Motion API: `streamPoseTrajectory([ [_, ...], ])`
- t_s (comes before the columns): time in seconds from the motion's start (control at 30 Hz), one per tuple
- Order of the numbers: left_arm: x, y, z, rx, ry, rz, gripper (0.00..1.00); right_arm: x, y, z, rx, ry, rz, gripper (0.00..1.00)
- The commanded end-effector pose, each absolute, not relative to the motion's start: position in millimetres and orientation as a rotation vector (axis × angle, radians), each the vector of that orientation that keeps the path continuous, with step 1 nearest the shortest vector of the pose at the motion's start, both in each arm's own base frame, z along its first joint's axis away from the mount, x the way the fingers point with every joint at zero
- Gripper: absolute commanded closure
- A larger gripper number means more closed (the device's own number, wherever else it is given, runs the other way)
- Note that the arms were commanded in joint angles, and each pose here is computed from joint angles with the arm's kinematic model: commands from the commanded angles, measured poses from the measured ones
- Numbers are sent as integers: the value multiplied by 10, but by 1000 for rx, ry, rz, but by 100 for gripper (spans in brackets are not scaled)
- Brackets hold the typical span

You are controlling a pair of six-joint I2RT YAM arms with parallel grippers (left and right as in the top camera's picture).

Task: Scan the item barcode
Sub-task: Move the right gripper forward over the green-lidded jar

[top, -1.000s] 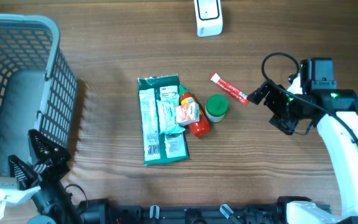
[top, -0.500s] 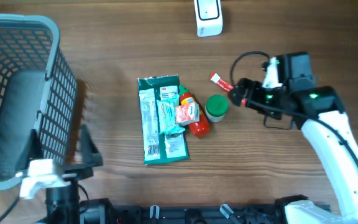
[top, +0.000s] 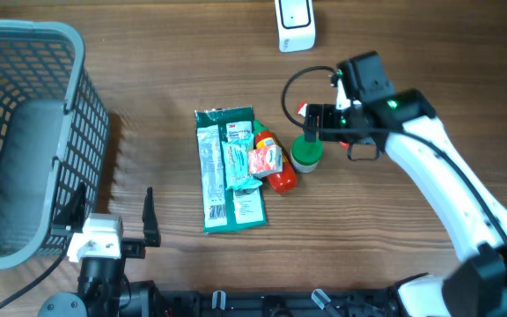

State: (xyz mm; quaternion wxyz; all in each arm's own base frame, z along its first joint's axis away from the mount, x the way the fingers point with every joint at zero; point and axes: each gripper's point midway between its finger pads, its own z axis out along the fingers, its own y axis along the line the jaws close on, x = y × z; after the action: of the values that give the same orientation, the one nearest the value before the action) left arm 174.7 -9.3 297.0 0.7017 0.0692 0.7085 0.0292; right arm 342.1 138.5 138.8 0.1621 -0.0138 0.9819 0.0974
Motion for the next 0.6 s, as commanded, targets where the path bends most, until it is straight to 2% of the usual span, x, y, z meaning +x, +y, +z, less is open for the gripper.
streamPoseTrajectory([
  [0.0,1732,-129,2962,185,1576,64,0,3484,1472,1221,-205,2840,202,0],
  [0.23,1732,-129,2961,185,1576,64,0,3388,1703,728,-369,2950,164,1],
  [0.4,1732,-129,2961,185,1576,64,0,3357,1679,590,-405,2982,123,22],
  [0.47,1732,-129,2961,185,1576,64,0,3357,1677,591,-403,2983,122,35],
  [0.57,1731,-129,2953,185,1579,64,0,3352,1671,590,-381,2988,121,41],
])
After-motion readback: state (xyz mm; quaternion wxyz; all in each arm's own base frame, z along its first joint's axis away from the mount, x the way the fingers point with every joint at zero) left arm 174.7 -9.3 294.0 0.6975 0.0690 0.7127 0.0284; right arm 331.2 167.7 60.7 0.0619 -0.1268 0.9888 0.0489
